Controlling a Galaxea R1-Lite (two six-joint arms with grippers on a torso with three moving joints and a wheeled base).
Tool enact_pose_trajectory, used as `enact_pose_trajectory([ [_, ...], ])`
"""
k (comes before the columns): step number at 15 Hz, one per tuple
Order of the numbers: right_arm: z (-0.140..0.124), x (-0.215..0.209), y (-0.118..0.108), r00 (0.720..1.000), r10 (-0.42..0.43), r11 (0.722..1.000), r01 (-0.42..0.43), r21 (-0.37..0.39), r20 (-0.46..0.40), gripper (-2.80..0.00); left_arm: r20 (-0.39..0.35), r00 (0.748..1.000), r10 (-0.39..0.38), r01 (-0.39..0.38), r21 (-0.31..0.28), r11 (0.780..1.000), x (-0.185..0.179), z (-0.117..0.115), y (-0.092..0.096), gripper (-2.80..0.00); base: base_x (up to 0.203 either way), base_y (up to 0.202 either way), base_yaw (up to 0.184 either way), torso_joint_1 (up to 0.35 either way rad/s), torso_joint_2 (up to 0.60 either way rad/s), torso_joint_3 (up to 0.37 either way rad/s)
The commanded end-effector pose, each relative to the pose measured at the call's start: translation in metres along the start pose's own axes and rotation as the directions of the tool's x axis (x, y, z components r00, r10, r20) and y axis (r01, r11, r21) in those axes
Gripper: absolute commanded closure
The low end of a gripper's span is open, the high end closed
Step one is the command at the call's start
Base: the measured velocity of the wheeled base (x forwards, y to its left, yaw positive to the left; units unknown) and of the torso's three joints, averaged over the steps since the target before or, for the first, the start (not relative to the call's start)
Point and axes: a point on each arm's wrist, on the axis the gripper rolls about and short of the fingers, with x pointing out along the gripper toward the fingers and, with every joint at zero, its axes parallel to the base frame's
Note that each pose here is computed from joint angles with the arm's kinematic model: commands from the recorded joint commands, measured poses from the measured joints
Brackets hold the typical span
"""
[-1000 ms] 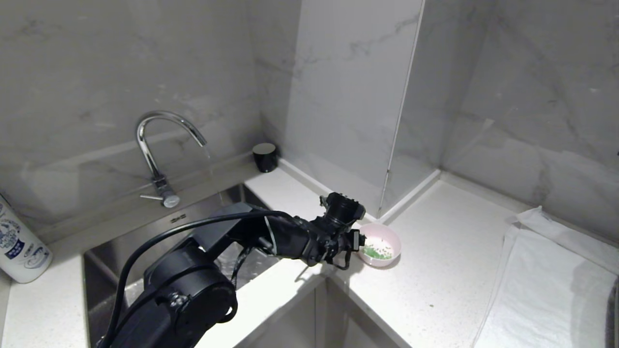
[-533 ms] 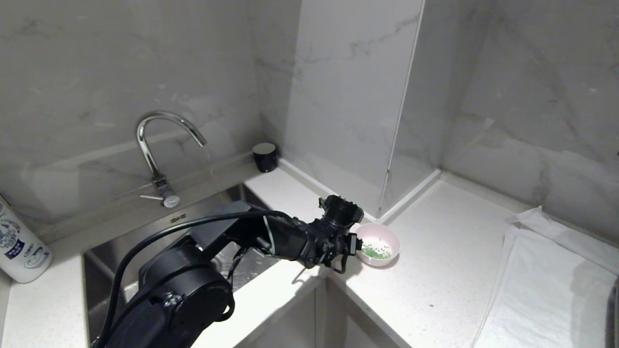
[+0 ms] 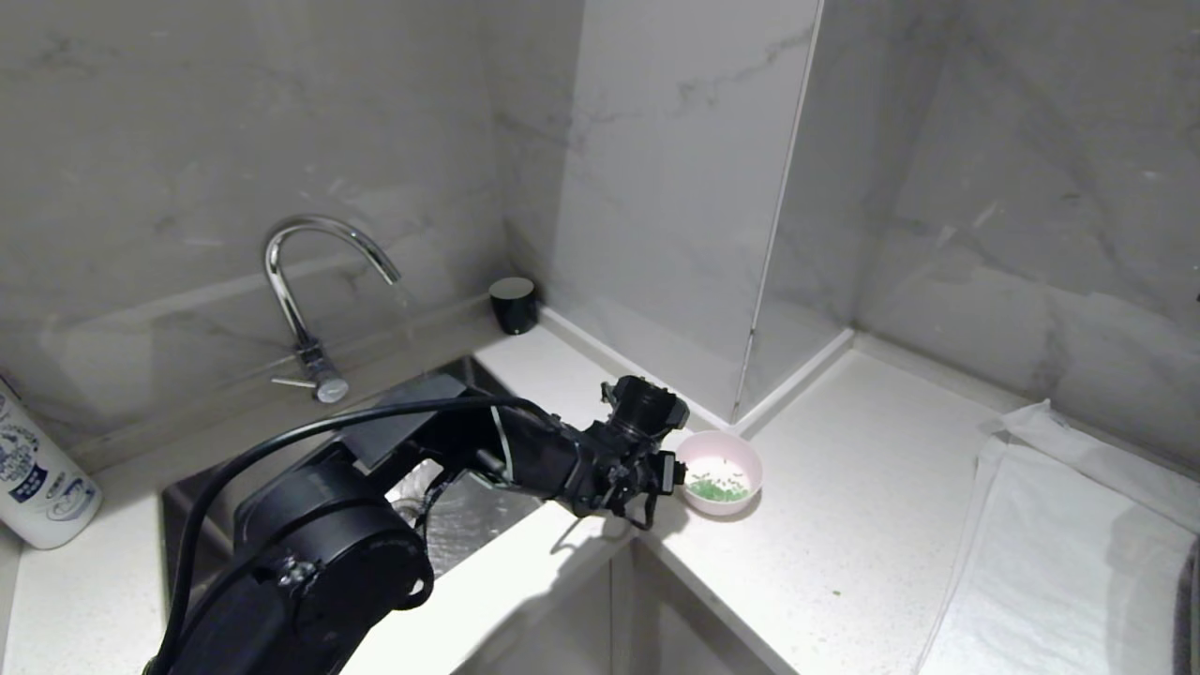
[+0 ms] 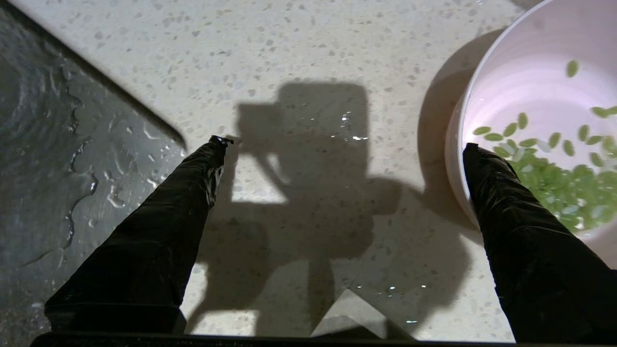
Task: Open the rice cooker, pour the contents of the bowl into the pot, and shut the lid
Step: Pick up the bowl on the table
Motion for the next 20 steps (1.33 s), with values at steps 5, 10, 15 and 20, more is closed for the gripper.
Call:
enact_pose_trajectory([
  [5,0.0,0.0,0.0,1.0,-0.001,1.0,0.001,0.0,-0.001,0.0,0.011,0.999,0.035,-0.034,-0.034,0.999,-0.002,0.012,0.021,-2.8,0.0,0.0,0.0,0.0,0.0,0.0],
  [10,0.0,0.0,0.0,1.0,0.0,1.0,0.0,0.0,-0.002,0.0,0.029,0.999,0.022,-0.021,-0.044,0.999,-0.007,0.019,0.021,-2.8,0.0,0.0,0.0,0.0,0.0,0.0],
  [15,0.0,0.0,0.0,1.0,0.001,1.0,-0.001,0.0,-0.002,0.0,0.009,1.0,-0.026,0.026,0.003,1.0,0.001,-0.001,-0.01,-2.8,0.0,0.0,0.0,0.0,0.0,0.0],
  [20,0.0,0.0,0.0,1.0,0.0,1.0,0.0,0.0,-0.001,0.0,0.017,0.999,-0.029,0.029,0.009,1.0,0.016,-0.006,-0.018,-2.8,0.0,0.0,0.0,0.0,0.0,0.0],
])
